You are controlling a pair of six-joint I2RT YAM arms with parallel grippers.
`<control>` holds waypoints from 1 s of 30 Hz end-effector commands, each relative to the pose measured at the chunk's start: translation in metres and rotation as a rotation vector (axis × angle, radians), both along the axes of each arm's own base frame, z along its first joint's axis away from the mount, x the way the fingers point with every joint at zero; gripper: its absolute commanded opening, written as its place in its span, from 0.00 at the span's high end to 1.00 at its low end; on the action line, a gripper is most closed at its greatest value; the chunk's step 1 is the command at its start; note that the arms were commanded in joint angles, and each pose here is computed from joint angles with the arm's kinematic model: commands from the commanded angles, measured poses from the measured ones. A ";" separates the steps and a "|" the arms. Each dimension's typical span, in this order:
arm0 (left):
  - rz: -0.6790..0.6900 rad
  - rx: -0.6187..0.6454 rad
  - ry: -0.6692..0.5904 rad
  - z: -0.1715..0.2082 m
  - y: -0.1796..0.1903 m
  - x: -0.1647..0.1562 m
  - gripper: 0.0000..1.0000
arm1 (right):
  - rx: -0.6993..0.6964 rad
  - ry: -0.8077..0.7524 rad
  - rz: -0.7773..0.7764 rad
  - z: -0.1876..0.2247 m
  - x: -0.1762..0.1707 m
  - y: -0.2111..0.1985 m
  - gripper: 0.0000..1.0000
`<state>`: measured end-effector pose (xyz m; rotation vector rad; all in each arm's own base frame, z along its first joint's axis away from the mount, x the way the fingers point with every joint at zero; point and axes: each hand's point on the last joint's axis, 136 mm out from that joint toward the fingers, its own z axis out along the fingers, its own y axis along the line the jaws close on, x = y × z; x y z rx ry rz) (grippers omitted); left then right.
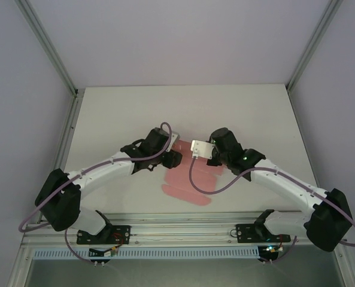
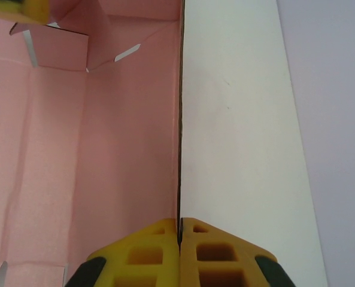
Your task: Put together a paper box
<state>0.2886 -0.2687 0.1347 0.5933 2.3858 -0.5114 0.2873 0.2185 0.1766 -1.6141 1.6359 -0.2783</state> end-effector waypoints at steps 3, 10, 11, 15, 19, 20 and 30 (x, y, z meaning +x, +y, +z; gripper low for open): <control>0.069 0.010 -0.037 -0.003 0.026 -0.002 0.45 | -0.083 -0.031 0.002 -0.031 0.011 0.000 1.00; 0.190 -0.012 -0.003 -0.014 0.053 0.003 0.41 | -0.128 -0.168 0.016 -0.047 0.035 0.008 1.00; 0.215 -0.021 -0.007 -0.014 0.057 0.007 0.39 | -0.135 -0.177 0.021 -0.051 0.036 0.008 1.00; 0.282 -0.059 0.035 -0.026 0.078 0.021 0.41 | -0.140 -0.213 0.039 -0.064 0.036 0.009 1.00; 0.285 -0.171 0.072 -0.044 0.084 0.041 0.44 | -0.114 -0.218 0.048 -0.060 0.029 0.008 1.00; 0.244 -0.224 0.081 -0.046 0.076 0.044 0.48 | -0.110 -0.223 0.049 -0.058 0.028 0.008 1.00; -0.092 -0.462 0.060 -0.028 0.012 0.060 0.59 | -0.117 -0.188 0.040 -0.067 0.027 0.007 1.00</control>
